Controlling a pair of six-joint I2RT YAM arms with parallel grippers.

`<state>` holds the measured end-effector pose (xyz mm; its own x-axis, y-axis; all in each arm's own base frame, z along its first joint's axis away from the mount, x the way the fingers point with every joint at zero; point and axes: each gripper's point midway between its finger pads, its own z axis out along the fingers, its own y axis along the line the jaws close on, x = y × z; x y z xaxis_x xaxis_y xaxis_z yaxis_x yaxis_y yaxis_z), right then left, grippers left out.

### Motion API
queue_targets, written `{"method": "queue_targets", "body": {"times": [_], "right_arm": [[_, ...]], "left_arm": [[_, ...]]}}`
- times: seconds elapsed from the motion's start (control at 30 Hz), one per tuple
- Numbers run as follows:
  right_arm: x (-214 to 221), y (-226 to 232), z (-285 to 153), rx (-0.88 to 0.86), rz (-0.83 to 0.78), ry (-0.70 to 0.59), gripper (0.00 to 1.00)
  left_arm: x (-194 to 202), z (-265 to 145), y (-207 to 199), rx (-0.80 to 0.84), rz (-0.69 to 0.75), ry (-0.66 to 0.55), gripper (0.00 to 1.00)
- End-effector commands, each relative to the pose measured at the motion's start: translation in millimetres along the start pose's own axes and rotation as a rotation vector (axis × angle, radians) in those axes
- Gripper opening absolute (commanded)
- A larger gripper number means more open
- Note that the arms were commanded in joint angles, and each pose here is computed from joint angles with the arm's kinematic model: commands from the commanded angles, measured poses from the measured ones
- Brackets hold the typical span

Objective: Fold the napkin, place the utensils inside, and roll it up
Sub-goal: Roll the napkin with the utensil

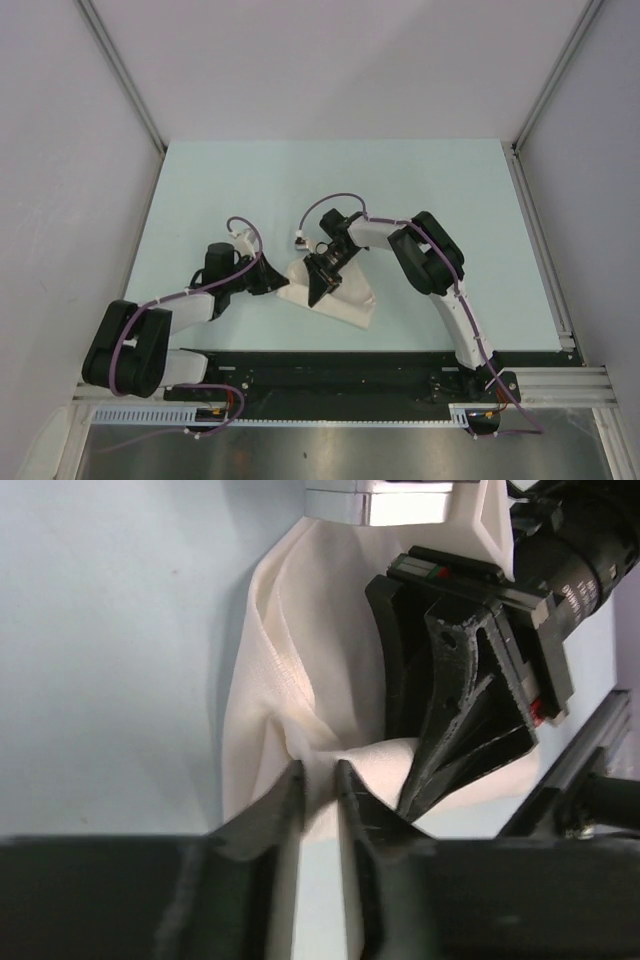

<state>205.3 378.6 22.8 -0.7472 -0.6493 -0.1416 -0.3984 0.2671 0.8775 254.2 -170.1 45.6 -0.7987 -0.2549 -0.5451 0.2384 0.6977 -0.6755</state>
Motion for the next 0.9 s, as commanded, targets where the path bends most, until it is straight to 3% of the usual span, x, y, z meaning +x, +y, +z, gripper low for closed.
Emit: {"method": "queue_targets", "body": {"times": [0.0,0.03,0.23,0.47,0.53,0.73,0.87], "right_arm": [[-10,1,-5,0.0,0.025,-0.017,0.27],[-13,4,-9,0.004,0.015,-0.031,0.31],[-39,9,-41,0.131,-0.022,-0.14,0.55],[-65,40,-96,0.391,-0.234,-0.362,0.61],[-59,42,-90,0.438,-0.309,-0.366,0.63],[-40,43,-69,0.803,-0.565,-0.353,0.66],[-37,48,-53,0.911,-0.687,-0.36,0.66]], "left_arm": [[2,3,-9,0.058,0.01,0.015,0.1],[2,4,-5,0.032,0.006,0.014,0.0],[-2,3,11,-0.082,-0.032,0.025,0.0],[-2,7,16,-0.11,-0.085,0.043,0.0],[-3,8,17,-0.112,-0.096,0.044,0.0],[-11,12,18,-0.112,-0.106,0.044,0.0],[-11,14,20,-0.111,-0.118,0.053,0.0]]}}
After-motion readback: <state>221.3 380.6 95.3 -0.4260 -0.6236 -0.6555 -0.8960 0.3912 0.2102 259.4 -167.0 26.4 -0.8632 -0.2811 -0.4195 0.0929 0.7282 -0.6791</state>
